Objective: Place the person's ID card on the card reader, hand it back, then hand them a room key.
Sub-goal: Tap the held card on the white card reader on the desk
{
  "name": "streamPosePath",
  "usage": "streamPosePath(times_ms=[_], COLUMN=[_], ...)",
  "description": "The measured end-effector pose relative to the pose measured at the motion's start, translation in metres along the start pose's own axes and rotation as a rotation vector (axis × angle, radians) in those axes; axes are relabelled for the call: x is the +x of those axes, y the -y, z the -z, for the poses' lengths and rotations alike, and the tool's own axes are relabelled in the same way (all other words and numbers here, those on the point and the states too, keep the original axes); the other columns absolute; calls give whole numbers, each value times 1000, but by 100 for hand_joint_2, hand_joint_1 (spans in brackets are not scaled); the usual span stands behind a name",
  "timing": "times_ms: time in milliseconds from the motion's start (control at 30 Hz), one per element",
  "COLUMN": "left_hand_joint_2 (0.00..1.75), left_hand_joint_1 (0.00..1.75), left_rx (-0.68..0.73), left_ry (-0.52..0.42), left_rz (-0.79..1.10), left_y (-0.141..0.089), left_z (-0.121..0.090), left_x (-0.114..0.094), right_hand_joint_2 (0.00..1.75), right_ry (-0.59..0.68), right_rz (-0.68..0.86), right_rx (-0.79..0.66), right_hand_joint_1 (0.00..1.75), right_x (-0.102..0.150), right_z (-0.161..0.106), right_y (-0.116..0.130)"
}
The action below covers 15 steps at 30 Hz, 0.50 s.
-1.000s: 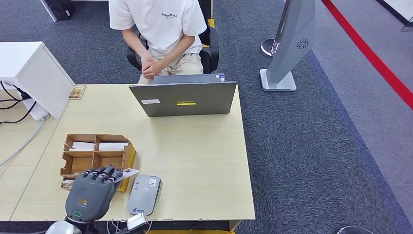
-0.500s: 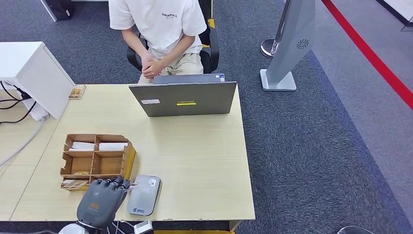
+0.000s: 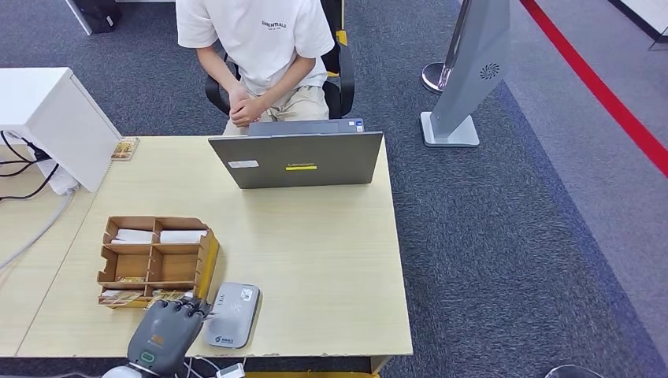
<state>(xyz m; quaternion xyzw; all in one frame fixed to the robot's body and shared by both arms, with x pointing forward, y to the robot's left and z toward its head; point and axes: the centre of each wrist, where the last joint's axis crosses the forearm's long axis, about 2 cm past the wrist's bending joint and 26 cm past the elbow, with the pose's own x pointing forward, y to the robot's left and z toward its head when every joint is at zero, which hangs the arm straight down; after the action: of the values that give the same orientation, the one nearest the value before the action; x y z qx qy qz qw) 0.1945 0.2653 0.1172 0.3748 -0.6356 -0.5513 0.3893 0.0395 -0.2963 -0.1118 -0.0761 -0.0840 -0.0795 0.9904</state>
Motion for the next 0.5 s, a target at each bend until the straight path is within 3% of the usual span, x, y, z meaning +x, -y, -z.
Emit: streamPosePath(times_ms=[500], left_hand_joint_2=[175], left_hand_joint_1=[175], left_rx=[-39], left_ry=[-20], left_rz=[-7], left_y=[6], left_z=[-3], left_x=[-1], right_hand_joint_2=[175], right_ry=[1], right_rz=[-8], right_rx=[4], right_hand_joint_1=[0], right_x=[0], right_z=[0], right_y=[-1])
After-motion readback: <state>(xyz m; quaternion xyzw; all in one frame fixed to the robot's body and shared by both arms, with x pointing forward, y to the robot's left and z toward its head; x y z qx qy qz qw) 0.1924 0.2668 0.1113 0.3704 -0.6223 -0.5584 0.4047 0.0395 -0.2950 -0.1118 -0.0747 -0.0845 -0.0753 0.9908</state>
